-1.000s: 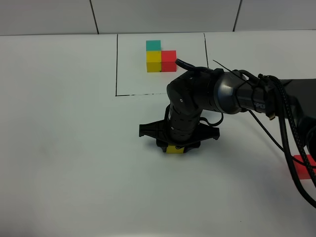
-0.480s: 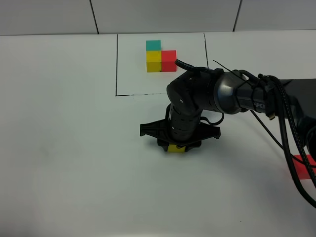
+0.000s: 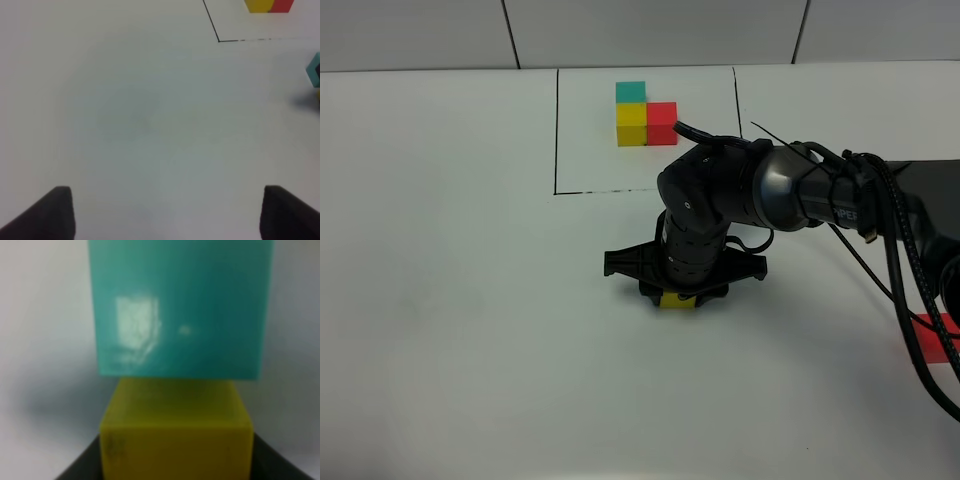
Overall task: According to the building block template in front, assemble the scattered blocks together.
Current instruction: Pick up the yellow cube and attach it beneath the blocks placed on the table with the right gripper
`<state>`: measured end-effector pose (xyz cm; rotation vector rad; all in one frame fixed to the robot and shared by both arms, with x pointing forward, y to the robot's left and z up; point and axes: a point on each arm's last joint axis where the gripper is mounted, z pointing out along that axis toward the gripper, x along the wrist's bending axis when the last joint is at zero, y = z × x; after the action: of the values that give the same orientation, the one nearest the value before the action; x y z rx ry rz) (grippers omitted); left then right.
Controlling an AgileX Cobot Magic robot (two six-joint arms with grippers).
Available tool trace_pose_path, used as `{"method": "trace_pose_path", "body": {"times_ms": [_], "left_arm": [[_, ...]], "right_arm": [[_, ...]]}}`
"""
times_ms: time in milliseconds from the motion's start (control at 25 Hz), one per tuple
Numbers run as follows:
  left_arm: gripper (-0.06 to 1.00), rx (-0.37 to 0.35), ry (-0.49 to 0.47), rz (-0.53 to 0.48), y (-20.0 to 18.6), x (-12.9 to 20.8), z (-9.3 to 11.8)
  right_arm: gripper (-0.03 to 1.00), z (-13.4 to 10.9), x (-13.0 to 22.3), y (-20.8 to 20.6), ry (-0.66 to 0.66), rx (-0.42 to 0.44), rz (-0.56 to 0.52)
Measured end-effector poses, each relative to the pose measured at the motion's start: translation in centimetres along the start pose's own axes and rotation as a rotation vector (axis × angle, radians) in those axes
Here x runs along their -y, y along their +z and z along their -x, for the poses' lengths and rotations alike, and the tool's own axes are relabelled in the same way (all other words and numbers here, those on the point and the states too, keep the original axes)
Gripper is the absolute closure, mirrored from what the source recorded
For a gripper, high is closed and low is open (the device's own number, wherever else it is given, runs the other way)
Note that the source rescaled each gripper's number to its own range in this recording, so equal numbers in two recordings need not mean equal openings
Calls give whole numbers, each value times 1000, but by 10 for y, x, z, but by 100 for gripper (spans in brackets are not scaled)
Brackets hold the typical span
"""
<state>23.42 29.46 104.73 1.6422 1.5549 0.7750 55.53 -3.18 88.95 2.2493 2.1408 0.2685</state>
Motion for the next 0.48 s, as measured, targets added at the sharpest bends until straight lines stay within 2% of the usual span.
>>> {"method": "trace_pose_path", "body": {"times_ms": [480], "left_arm": [[-2,0,0,0,0,0,0]], "right_arm": [[93,3,-6,1,13,-6,14]]}}
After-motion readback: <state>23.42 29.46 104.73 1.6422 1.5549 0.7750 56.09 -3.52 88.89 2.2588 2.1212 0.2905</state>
